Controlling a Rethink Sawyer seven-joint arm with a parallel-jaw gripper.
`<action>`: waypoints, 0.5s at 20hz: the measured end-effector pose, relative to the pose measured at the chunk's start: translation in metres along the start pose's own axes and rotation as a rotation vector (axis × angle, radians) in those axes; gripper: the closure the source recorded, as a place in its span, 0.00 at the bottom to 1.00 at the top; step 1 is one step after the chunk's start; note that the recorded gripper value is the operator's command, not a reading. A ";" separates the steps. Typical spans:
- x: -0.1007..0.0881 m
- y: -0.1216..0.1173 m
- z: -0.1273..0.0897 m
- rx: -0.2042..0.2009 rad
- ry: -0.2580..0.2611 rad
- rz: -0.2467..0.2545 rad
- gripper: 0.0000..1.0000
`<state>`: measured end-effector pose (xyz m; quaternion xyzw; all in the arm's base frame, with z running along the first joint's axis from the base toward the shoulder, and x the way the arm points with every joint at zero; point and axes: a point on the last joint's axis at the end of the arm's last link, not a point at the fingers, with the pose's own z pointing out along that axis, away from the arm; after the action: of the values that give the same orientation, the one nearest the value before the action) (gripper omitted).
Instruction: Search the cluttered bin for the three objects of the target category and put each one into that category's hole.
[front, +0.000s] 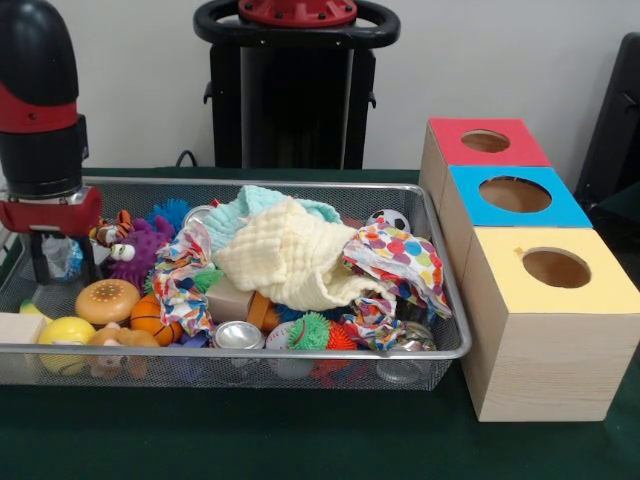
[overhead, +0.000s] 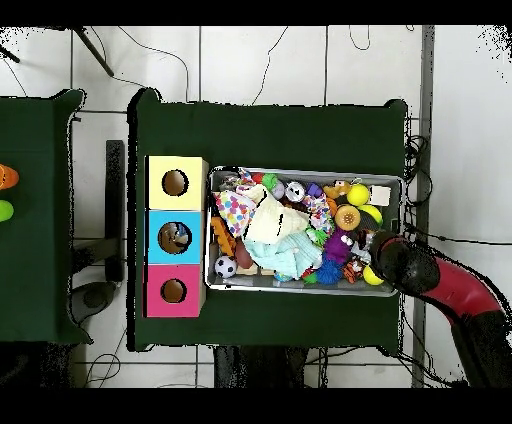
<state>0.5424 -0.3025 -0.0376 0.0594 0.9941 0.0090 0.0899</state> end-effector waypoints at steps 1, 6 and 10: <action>0.000 0.000 0.000 0.000 0.000 0.000 0.00; 0.000 0.001 0.000 -0.001 0.001 -0.002 0.00; -0.001 0.004 0.000 -0.001 0.001 -0.007 0.00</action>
<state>0.5436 -0.2987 -0.0372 0.0560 0.9944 0.0095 0.0893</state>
